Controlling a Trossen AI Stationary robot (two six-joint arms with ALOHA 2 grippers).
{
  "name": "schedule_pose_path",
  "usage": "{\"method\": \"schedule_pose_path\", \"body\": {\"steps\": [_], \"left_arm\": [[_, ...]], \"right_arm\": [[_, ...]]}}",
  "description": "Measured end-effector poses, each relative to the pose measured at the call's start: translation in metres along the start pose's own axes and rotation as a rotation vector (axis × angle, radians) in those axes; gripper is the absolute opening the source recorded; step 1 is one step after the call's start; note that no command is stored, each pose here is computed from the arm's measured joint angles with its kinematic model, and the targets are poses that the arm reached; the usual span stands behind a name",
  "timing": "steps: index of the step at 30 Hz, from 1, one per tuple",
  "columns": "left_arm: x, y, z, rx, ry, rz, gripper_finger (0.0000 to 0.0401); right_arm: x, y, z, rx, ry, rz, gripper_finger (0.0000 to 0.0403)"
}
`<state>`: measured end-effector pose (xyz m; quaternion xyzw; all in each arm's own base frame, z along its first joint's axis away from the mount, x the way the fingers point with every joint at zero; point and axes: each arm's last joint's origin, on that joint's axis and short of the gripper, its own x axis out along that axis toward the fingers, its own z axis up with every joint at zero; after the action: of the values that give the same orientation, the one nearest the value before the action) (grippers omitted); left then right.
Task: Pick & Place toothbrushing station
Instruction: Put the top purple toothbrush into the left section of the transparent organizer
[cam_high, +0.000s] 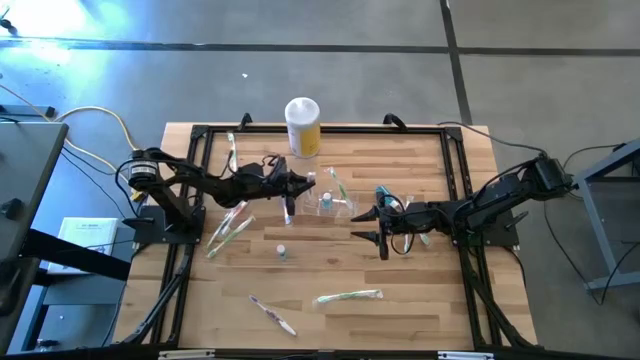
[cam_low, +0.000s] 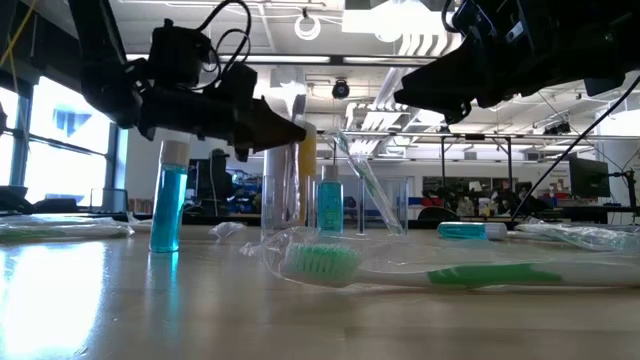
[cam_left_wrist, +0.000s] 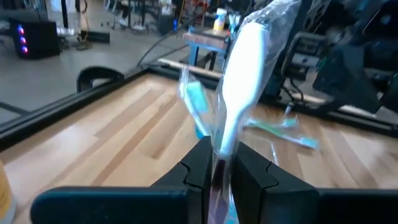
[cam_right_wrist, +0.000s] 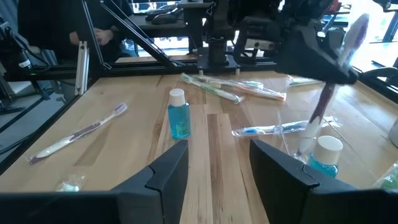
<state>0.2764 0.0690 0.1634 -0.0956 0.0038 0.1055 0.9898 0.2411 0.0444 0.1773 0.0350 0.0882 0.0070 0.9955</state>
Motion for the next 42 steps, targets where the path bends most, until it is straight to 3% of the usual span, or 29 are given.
{"method": "schedule_pose_path", "body": {"steps": [11,16,22,27,42], "left_arm": [[0.0021,0.0006,-0.0027,-0.012,0.010,0.002,0.0055],[0.0027,0.0012,-0.0065,-0.080,0.032,0.003,0.0098],[0.0027,0.0014,-0.0068,-0.084,0.035,0.009,0.0158],[0.0027,0.0014,-0.0064,-0.083,0.030,0.009,0.0182],[0.0042,0.0002,0.0010,0.082,-0.034,0.002,0.0187]], "right_arm": [[0.0000,0.0000,-0.0001,0.000,0.001,0.000,0.0162],[0.0000,0.0000,-0.0003,-0.001,0.003,0.000,0.0162],[0.0000,0.0000,-0.0003,-0.001,0.003,0.000,0.0162],[0.0000,-0.0001,-0.0007,-0.001,0.008,-0.001,0.0162],[0.0000,-0.0001,-0.0008,-0.001,0.008,-0.001,0.0162]]}}
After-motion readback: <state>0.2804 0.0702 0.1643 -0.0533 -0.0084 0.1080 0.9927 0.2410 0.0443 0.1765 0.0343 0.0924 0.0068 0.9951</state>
